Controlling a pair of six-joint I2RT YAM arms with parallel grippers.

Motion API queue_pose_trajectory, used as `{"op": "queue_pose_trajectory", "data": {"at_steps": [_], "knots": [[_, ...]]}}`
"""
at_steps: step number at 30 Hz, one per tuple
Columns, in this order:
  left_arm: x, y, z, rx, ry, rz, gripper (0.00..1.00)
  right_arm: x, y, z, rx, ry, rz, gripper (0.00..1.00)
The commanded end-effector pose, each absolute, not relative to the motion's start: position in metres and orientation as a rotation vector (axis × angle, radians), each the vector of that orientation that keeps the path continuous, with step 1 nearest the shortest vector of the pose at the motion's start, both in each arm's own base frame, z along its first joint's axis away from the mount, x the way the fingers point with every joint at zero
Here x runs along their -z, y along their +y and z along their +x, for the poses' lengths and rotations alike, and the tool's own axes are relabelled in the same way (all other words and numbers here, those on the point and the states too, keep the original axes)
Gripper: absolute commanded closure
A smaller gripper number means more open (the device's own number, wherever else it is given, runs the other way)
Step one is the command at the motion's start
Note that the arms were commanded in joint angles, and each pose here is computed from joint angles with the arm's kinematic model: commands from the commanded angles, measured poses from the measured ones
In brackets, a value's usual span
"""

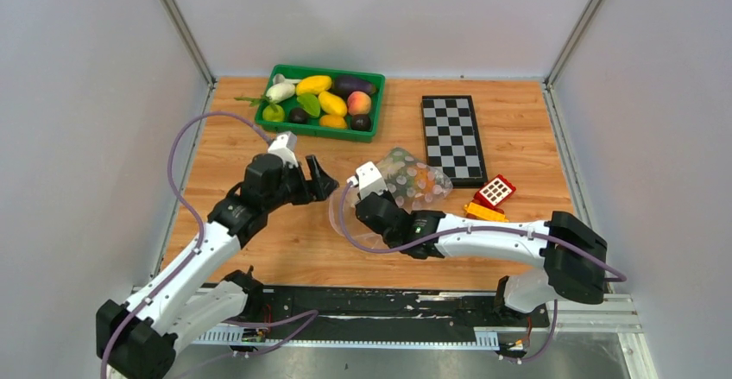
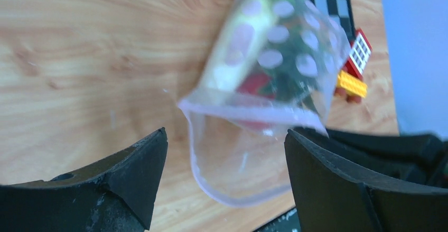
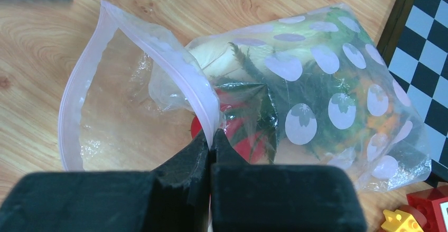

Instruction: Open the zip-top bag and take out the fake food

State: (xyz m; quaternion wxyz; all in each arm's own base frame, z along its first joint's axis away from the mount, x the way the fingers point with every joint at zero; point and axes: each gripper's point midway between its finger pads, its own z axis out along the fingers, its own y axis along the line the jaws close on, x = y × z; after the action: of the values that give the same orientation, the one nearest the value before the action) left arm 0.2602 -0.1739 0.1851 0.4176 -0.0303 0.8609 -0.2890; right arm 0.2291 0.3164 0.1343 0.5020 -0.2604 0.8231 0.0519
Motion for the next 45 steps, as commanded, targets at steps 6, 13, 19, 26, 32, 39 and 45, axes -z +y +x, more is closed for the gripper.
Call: {"op": "queue_pose_trajectory", "data": {"at_steps": [6, 13, 19, 26, 32, 39, 45], "knots": [[-0.187, -0.219, 0.215, 1.031, 2.093, -0.092, 0.23, -0.176, 0.315, 0.238, -0.128, 1.932, -0.549, 1.00], [-0.179, -0.255, 0.215, 1.156, 2.080, -0.061, 0.32, -0.182, 0.317, 0.238, -0.145, 1.934, -0.525, 1.00], [-0.160, -0.281, 0.220, 1.148, 2.111, -0.041, 0.36, -0.179, 0.320, 0.240, -0.133, 1.950, -0.513, 1.00], [-0.113, -0.293, 0.229, 1.136, 2.163, -0.099, 0.34, -0.176, 0.331, 0.239, -0.183, 1.967, -0.499, 1.00], [-0.096, -0.306, 0.242, 1.140, 2.151, -0.104, 0.27, -0.169, 0.343, 0.235, -0.228, 1.999, -0.507, 1.00], [-0.088, -0.325, 0.248, 1.194, 2.128, -0.088, 0.16, -0.161, 0.352, 0.231, -0.264, 2.027, -0.523, 1.00], [-0.078, -0.331, 0.258, 1.195, 2.085, -0.128, 0.14, -0.155, 0.359, 0.226, -0.301, 2.049, -0.535, 1.00]]}}
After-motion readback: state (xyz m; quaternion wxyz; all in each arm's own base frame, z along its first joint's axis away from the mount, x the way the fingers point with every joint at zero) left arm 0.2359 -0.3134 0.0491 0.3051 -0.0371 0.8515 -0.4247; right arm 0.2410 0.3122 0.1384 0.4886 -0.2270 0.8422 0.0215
